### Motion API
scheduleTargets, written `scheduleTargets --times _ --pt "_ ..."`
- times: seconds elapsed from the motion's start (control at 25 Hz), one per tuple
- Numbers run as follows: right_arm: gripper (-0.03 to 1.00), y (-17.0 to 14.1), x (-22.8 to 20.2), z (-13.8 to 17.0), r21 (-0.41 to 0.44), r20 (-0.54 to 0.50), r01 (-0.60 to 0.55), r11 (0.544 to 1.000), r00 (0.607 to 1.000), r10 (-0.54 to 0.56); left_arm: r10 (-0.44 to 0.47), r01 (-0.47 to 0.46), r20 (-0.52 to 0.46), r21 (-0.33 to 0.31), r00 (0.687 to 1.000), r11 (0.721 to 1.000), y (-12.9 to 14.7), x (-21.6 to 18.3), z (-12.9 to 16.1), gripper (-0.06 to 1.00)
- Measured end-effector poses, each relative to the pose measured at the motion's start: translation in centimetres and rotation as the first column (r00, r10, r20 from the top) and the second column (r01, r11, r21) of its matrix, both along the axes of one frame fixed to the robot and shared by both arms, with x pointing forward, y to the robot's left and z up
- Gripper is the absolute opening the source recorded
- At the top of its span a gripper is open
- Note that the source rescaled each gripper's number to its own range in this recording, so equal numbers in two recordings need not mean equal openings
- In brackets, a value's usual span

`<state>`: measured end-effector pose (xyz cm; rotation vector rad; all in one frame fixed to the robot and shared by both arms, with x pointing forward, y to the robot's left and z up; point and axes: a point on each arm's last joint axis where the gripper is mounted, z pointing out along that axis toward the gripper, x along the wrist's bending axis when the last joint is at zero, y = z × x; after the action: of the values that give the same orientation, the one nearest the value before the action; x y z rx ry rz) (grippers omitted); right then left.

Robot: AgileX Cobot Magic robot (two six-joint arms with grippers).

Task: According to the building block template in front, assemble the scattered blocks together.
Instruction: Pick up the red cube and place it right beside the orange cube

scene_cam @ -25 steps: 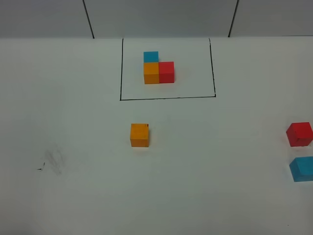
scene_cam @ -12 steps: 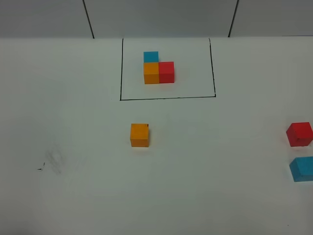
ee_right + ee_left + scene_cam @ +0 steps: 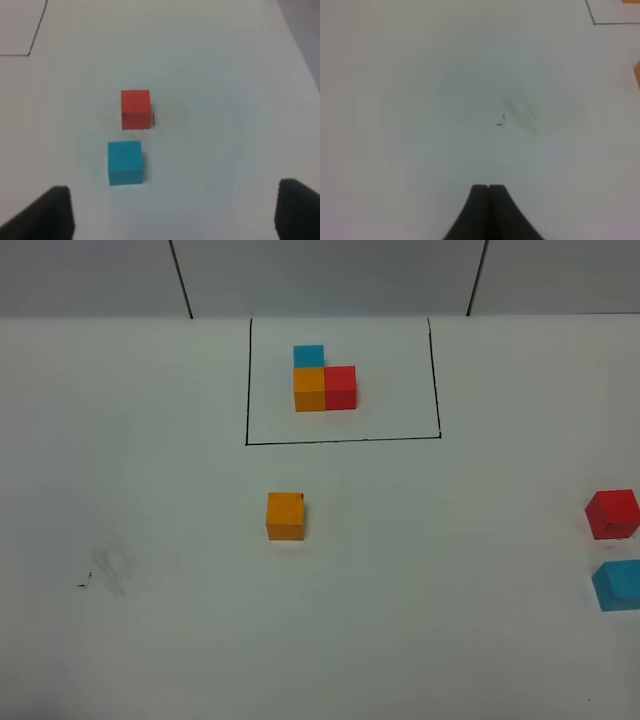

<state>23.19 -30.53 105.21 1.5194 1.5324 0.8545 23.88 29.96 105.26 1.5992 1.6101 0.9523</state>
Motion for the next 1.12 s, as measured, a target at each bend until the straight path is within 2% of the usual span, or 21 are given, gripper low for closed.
scheduleTargets --times 1.12 --pt "0.8 0.0 0.0 0.0 0.0 0.0 0.0 1.0 1.0 0.0 0.008 -0.008 -0.001 0.009 1.0 1.0 0.11 0.01 -0.02 0.0"
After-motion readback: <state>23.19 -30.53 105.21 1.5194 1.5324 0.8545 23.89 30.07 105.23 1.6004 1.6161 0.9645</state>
